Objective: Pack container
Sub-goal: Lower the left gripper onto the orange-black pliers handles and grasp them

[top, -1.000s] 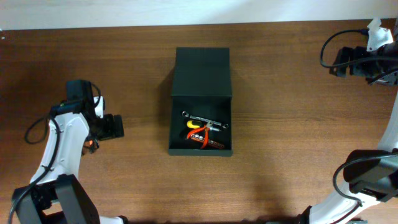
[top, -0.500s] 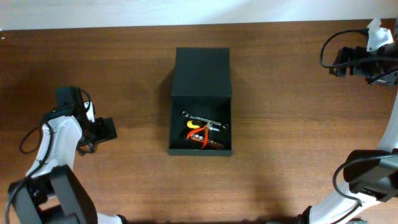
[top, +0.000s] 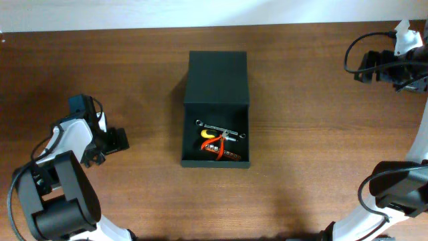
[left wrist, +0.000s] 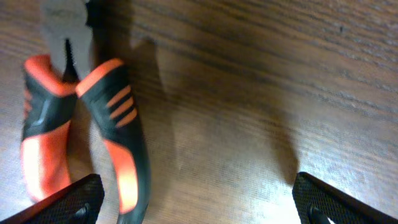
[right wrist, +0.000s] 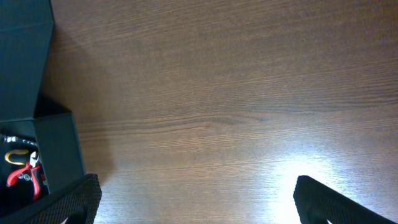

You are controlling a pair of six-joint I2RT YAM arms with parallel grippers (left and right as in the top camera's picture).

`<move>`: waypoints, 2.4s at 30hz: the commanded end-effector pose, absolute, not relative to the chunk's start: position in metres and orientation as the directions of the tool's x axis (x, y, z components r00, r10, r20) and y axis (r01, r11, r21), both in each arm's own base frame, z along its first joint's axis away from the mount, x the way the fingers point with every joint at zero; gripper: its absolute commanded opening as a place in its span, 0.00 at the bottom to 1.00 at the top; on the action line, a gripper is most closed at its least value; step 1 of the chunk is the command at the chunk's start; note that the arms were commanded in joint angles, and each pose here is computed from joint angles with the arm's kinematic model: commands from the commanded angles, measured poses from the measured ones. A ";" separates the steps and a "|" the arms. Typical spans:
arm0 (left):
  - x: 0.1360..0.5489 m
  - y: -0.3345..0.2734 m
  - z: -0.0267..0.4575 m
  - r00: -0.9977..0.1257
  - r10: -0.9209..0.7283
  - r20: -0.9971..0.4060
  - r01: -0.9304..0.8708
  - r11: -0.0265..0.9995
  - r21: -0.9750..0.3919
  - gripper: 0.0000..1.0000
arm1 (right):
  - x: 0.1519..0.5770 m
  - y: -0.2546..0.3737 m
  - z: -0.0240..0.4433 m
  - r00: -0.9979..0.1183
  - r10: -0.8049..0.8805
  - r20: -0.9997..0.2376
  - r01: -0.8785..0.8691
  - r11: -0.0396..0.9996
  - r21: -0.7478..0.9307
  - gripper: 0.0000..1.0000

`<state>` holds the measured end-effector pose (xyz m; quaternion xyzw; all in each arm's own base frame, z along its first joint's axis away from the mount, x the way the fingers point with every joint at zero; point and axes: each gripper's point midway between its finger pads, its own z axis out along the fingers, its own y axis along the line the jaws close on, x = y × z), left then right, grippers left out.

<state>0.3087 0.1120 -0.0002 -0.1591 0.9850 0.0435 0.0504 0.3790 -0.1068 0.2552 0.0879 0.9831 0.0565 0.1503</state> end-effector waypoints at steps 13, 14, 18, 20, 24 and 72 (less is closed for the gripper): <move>0.307 0.109 -0.030 -0.944 -0.323 -0.063 -0.327 0.944 0.048 0.99 | 0.375 -0.101 0.266 -0.930 0.197 -0.309 0.156 0.976 0.155 0.99; 0.306 0.109 -0.030 -0.944 -0.323 -0.061 -0.326 0.944 0.048 0.99 | 0.375 -0.101 0.266 -0.930 0.197 -0.309 0.156 0.976 0.155 0.99; 0.303 0.108 -0.030 -0.946 -0.320 -0.047 -0.322 0.945 0.049 0.99 | 0.374 -0.101 0.266 -0.931 0.198 -0.306 0.156 0.975 0.155 0.99; 0.302 0.107 -0.030 -0.947 -0.320 -0.043 -0.322 0.946 0.049 1.00 | 0.374 -0.101 0.266 -0.931 0.198 -0.306 0.157 0.975 0.155 0.99; 0.299 0.113 -0.030 -0.946 -0.322 -0.039 -0.324 0.942 0.085 1.00 | 0.372 -0.100 0.265 -0.933 0.199 -0.299 0.158 0.975 0.157 0.99; 0.283 0.152 -0.027 -0.874 -0.482 -0.062 -0.484 0.854 0.192 0.45 | 0.368 -0.098 0.264 -0.938 0.201 -0.281 0.161 0.974 0.161 0.99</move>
